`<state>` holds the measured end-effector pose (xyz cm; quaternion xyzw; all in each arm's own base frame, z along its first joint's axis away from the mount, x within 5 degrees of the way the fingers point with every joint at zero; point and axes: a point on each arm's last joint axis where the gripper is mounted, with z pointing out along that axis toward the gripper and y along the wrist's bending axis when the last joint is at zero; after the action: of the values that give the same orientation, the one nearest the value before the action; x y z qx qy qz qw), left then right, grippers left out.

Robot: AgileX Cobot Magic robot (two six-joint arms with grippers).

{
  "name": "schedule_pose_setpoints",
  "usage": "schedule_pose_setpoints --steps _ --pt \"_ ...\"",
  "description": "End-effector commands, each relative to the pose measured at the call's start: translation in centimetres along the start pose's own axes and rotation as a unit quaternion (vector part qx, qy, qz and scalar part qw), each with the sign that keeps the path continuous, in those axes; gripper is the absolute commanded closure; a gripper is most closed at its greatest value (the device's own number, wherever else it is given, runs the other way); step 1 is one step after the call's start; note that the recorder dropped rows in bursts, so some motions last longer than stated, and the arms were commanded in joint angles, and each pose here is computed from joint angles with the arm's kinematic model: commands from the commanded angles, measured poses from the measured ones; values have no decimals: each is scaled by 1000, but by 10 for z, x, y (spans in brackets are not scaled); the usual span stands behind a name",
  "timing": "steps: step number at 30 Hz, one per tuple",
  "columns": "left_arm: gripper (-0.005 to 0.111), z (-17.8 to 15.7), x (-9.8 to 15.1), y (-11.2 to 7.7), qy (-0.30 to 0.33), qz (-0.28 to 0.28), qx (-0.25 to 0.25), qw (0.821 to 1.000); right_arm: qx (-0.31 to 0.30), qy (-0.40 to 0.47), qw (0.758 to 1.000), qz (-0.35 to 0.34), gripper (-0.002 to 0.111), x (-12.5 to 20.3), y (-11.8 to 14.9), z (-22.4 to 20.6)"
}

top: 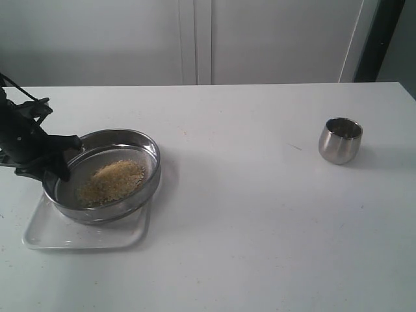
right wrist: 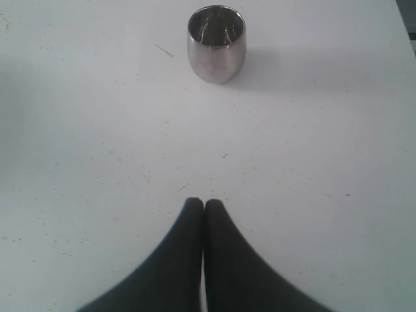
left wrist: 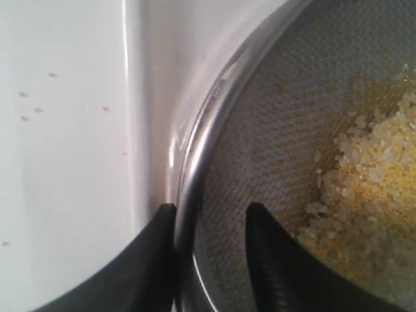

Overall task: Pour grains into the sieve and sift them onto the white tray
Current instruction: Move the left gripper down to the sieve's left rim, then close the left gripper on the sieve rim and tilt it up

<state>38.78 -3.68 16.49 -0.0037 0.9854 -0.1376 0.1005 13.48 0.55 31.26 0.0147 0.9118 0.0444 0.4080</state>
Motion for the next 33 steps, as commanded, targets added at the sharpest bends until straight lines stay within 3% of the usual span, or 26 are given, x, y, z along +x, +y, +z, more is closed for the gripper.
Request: schedule_pose_setpoints --steps 1,7,27,33 --pt "80 2 1 -2 8 -2 7 1000 -1 -4 1000 0 108 1 0 -1" --pt "106 2 1 -2 11 1 4 1000 -1 -4 1000 0 108 1 0 -1" --pt "107 -27 3 -9 -2 3 9 1000 -1 -4 1000 0 108 1 0 -1" --pt "107 -34 1 -3 -21 3 -3 1000 -1 -4 1000 0 108 1 0 -1"
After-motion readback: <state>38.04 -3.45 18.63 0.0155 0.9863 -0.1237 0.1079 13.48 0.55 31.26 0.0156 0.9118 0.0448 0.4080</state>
